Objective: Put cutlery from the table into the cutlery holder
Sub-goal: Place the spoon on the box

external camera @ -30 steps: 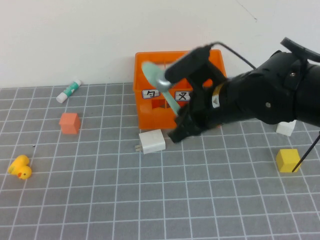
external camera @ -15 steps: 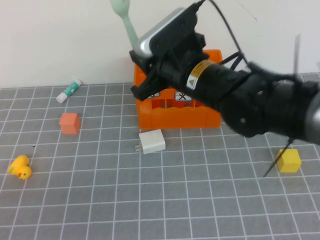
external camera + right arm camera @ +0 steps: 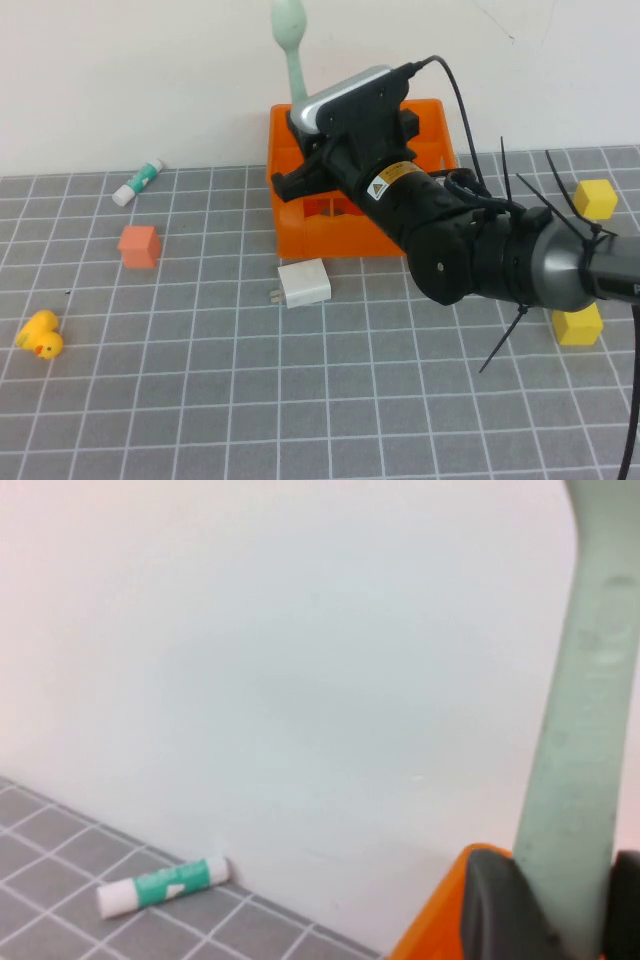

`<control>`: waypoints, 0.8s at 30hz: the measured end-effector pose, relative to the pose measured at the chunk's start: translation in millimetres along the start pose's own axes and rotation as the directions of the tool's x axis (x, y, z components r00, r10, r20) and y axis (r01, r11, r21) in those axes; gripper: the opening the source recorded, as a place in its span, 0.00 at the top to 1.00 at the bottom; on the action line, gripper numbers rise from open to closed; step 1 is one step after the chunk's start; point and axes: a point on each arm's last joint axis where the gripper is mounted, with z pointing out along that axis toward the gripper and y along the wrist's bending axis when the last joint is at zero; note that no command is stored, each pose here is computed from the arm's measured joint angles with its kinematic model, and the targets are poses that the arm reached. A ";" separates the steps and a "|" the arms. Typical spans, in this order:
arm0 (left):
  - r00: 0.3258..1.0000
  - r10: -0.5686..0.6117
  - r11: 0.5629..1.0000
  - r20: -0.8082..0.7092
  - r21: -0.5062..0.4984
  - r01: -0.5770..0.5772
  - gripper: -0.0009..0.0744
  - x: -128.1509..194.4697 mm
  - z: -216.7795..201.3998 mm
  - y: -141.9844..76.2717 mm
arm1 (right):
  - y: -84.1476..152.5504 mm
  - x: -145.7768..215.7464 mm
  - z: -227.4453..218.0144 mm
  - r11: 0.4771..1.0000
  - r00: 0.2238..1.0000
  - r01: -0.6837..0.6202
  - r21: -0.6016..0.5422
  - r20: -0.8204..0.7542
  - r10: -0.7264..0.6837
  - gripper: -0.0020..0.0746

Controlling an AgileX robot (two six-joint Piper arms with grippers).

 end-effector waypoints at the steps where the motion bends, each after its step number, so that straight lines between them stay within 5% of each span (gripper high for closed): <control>1: 1.000 0.000 1.000 0.000 0.000 0.000 0.99 0.0 0.0 0.0 | -0.8 1.5 0.7 1.000 1.000 0.001 0.004 0.003 -0.001 0.72; 24: 1.000 0.001 1.000 -0.006 0.000 -0.001 0.99 1.8 0.9 -0.2 | 4.0 52.4 13.7 0.999 0.999 0.037 0.004 0.020 -0.037 0.71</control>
